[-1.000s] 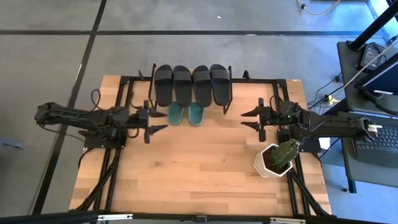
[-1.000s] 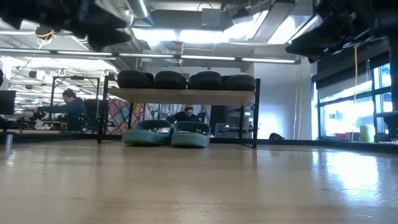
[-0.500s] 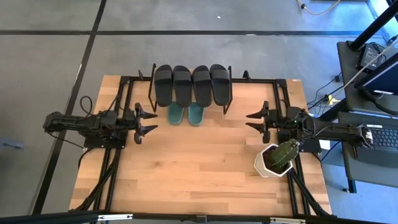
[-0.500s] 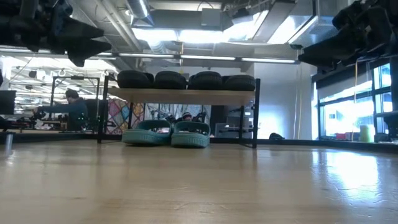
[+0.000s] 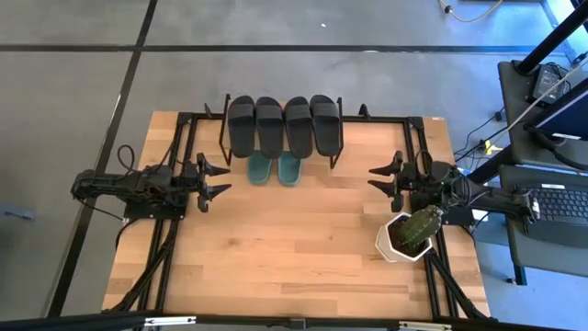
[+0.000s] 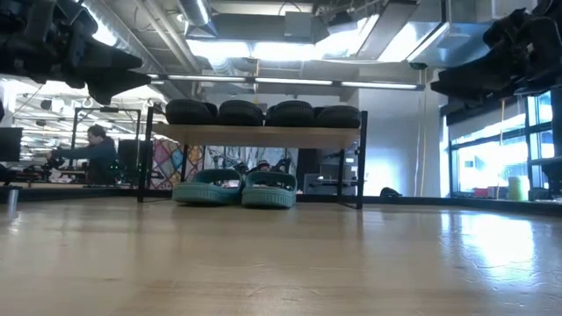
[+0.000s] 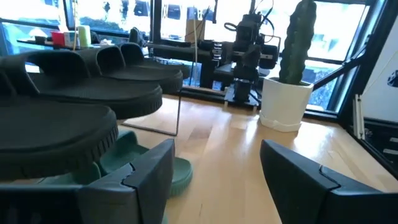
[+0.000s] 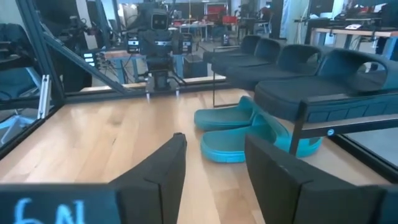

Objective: Pick and place slides into the shelf
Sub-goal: Return to Home Position

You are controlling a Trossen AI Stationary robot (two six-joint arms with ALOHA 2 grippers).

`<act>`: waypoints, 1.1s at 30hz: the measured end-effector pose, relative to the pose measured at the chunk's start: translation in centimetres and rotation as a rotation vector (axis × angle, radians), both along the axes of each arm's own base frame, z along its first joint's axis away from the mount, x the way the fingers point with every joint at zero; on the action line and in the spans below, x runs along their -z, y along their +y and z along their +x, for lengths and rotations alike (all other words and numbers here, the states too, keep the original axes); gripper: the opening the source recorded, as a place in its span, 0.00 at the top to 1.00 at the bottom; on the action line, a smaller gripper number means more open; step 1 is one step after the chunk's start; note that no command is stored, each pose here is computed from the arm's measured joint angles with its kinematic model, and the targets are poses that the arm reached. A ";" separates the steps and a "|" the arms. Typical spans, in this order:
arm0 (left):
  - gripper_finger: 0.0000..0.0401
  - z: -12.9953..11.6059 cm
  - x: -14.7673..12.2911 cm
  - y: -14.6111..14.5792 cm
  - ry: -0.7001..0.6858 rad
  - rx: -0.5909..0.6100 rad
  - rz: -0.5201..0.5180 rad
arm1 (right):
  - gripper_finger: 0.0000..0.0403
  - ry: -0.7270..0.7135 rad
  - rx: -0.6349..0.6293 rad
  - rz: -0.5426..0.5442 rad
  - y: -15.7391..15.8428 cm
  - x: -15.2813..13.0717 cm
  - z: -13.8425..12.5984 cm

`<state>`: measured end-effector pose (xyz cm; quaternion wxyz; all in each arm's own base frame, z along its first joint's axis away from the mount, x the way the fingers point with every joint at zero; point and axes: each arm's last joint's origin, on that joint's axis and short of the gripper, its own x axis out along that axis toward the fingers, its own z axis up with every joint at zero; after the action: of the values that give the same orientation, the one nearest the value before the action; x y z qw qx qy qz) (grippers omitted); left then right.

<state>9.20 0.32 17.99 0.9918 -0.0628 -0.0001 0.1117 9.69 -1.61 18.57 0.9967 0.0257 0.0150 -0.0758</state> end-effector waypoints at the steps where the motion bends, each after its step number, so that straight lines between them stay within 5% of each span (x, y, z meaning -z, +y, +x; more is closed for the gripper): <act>1: 0.43 0.0 0.0 0.0 0.002 0.000 0.000 | 0.59 -0.004 0.000 0.000 0.0 0.1 -0.1; 16: 0.43 0.0 0.1 0.1 0.015 -0.023 0.037 | 0.59 -0.066 0.000 0.037 0.0 1.8 -0.1; 22: 0.43 -0.1 0.1 0.2 0.065 -0.062 0.202 | 0.59 -0.061 0.000 0.013 0.0 1.8 -0.1; 33: 0.43 -0.1 0.1 0.2 0.073 -0.061 0.234 | 0.59 -0.028 -0.001 -0.191 0.0 1.8 -0.1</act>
<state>9.15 0.51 17.88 0.9878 0.0573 0.0210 0.1431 9.62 -1.60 16.73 0.9947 -0.0686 -0.0064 -0.0759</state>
